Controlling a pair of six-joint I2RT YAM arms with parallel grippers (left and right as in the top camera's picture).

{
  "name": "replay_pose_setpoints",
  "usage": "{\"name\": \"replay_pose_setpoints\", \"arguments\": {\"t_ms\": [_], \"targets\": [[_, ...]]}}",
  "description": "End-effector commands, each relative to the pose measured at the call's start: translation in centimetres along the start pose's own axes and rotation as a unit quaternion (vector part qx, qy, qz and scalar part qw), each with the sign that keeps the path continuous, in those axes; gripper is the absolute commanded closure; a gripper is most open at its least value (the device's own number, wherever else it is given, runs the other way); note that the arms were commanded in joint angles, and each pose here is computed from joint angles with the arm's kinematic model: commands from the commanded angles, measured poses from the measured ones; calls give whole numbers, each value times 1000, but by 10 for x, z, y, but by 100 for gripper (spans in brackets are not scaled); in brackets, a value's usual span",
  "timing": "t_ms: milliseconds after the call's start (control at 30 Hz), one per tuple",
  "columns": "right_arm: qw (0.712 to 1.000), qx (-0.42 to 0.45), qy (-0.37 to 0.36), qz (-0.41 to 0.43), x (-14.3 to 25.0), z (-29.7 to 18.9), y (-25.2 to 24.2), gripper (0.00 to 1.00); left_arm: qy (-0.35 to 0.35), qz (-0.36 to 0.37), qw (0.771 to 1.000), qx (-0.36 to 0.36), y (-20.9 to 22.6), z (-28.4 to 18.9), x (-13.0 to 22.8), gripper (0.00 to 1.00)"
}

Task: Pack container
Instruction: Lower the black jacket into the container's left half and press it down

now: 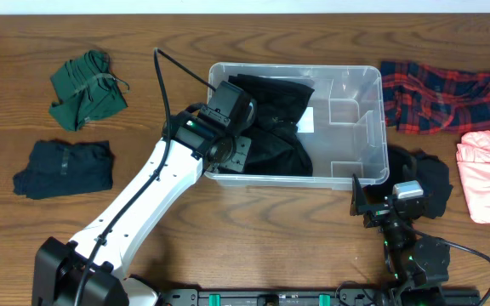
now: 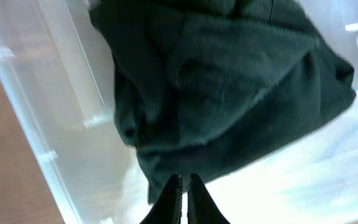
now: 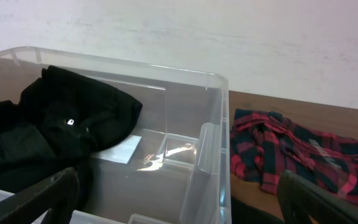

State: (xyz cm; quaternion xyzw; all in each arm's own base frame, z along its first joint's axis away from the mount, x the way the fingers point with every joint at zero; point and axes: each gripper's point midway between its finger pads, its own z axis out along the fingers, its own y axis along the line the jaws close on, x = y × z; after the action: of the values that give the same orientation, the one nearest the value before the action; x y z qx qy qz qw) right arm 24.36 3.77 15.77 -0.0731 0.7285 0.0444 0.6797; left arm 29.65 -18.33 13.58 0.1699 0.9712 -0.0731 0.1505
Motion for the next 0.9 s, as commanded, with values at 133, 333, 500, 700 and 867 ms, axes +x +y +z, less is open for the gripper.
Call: {"name": "replay_pose_setpoints", "arguments": {"t_ms": [133, 333, 500, 700, 867], "targets": [[1000, 1, 0, -6, 1, 0, -1, 1, 17, -8, 1000, 18, -7, 5, 4, 94], [1000, 1, 0, -6, 1, 0, -1, 1, 20, -18, 999, 16, -7, 13, 3, 94], [1000, 1, 0, -6, 1, 0, -1, 1, 32, -36, 999, 14, -7, 30, 2, 94], [1000, 1, 0, -6, 1, 0, -1, 1, 80, -38, 996, 2, -3, 62, 14, 94], [1000, 1, 0, -6, 1, 0, -1, 1, 109, -39, 993, -5, -1, 81, 22, 94]]}}
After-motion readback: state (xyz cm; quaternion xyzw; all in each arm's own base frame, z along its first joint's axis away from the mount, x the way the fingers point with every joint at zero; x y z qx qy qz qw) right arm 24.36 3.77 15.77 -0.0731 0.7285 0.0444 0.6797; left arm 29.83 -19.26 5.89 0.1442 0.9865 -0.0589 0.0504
